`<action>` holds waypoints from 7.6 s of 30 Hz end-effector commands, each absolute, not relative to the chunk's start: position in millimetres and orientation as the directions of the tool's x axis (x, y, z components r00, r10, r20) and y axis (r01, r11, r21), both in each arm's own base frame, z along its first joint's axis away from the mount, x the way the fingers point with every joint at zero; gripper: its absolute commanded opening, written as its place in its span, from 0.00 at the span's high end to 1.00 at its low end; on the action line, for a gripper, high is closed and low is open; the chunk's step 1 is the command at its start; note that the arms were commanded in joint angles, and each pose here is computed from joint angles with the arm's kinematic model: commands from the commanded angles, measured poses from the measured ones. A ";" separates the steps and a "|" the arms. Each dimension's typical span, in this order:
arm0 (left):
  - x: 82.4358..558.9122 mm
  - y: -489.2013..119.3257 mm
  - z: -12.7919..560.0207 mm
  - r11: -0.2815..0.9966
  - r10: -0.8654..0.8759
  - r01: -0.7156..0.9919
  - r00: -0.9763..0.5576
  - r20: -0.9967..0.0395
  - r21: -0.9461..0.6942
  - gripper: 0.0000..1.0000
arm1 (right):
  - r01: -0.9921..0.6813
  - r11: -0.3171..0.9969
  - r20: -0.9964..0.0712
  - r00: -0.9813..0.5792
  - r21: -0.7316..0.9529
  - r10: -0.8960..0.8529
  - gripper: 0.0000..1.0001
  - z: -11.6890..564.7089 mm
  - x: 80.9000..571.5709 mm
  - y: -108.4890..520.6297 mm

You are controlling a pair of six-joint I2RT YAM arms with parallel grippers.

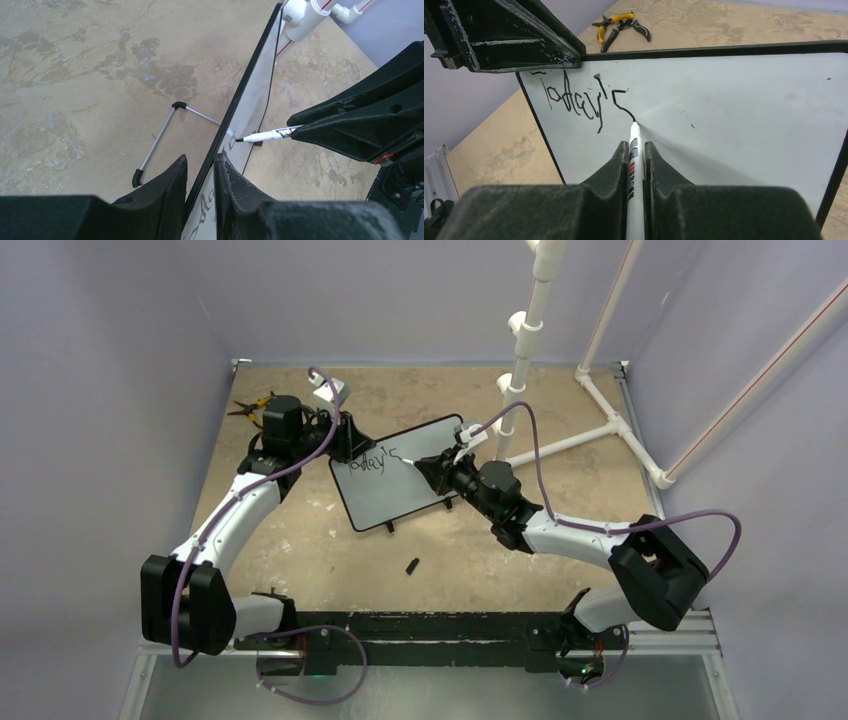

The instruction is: Write a sentence on the whiteboard

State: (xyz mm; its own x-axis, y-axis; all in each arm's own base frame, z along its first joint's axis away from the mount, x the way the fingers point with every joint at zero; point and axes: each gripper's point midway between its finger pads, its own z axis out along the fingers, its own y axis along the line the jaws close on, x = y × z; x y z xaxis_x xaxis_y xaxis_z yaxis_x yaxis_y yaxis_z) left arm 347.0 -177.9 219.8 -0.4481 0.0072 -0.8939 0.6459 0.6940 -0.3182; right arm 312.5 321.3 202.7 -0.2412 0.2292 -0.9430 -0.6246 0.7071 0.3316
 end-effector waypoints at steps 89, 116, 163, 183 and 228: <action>340.1 -180.8 203.4 0.688 0.021 0.639 -0.492 -0.871 -0.344 0.77 | -0.696 0.639 -0.944 -0.207 0.328 0.258 1.00 232.5 320.0 302.3; 341.9 -181.1 199.2 0.689 0.023 0.635 -0.502 -0.865 -0.350 0.78 | -0.633 0.702 -0.942 -0.148 0.325 0.302 1.00 244.5 346.6 299.1; 340.8 -180.9 200.0 0.690 0.025 0.636 -0.499 -0.866 -0.347 0.77 | -0.584 0.752 -0.949 -0.123 0.306 0.290 1.00 238.2 345.9 282.0; 340.5 -180.4 201.1 0.690 0.024 0.636 -0.496 -0.868 -0.344 0.77 | -0.515 0.794 -0.946 -0.182 0.324 0.268 1.00 212.8 338.1 263.9; 340.0 -181.1 201.6 0.686 0.023 0.639 -0.496 -0.868 -0.347 0.77 | -0.489 0.805 -0.942 -0.184 0.336 0.281 1.00 209.4 339.6 259.2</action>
State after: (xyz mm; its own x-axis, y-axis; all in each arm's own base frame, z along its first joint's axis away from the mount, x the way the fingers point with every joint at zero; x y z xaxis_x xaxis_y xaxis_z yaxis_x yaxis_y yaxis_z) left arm 348.5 -179.1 218.9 -0.4447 0.0071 -0.8957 0.6503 0.6902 -0.3174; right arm 338.3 268.1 213.1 -0.1884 0.2766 -0.9423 -0.5202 0.7857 0.3347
